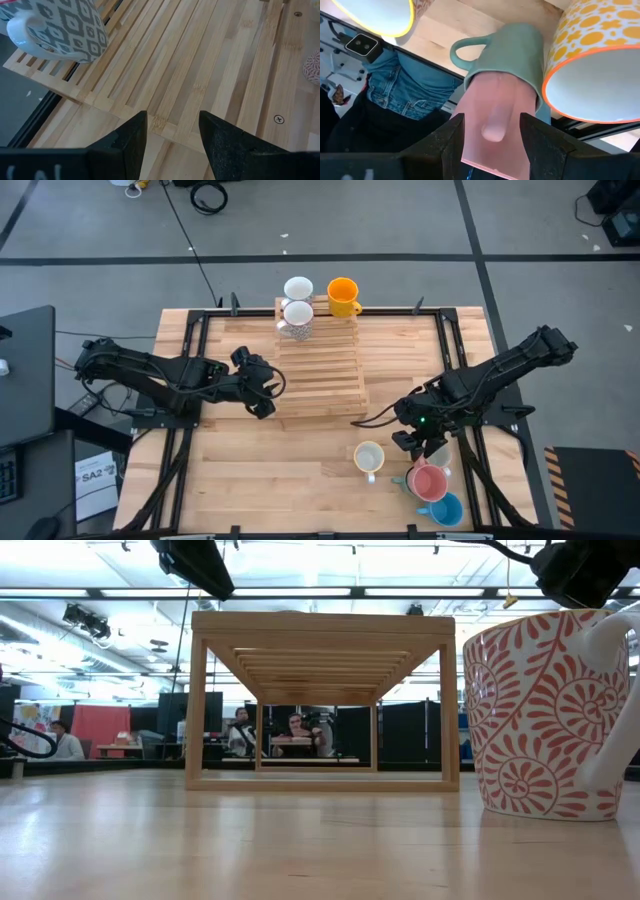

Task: Place coffee mugs
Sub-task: Put the pink cup on the shelf aligned with the other yellow cup

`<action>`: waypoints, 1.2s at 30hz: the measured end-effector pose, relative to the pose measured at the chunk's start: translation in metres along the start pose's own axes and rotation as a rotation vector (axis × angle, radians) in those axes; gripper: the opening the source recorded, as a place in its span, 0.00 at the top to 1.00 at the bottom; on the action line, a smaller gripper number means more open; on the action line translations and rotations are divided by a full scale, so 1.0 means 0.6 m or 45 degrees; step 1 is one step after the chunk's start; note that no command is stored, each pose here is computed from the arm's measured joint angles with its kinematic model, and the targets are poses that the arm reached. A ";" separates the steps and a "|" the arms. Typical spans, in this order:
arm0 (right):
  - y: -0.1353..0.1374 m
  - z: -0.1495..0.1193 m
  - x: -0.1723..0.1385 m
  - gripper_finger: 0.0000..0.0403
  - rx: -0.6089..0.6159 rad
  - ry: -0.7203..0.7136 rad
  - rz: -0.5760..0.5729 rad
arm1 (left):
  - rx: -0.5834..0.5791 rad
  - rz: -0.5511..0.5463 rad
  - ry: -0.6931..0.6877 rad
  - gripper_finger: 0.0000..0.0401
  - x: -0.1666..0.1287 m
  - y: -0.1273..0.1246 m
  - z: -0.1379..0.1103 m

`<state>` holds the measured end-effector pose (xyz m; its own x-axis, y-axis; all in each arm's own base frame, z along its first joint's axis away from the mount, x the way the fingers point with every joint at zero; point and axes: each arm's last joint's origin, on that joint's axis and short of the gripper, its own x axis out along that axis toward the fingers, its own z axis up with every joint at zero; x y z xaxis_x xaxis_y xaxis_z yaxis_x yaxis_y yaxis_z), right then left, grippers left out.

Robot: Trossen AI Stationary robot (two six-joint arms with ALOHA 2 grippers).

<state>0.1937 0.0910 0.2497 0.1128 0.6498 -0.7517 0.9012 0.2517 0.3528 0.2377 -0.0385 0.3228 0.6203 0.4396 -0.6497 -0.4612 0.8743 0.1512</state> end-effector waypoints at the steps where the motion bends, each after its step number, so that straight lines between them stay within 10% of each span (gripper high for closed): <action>1: 0.000 0.000 0.000 0.51 -0.001 0.000 0.001 | 0.001 0.000 0.000 0.54 0.000 0.000 0.000; 36: 0.001 -0.002 0.000 0.60 -0.070 0.043 0.003 | 0.005 0.003 0.007 0.54 0.000 0.000 -0.001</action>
<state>0.1936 0.0918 0.2505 0.0997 0.6743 -0.7317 0.8765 0.2885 0.3853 0.2372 -0.0384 0.3225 0.6160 0.4403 -0.6533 -0.4601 0.8742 0.1554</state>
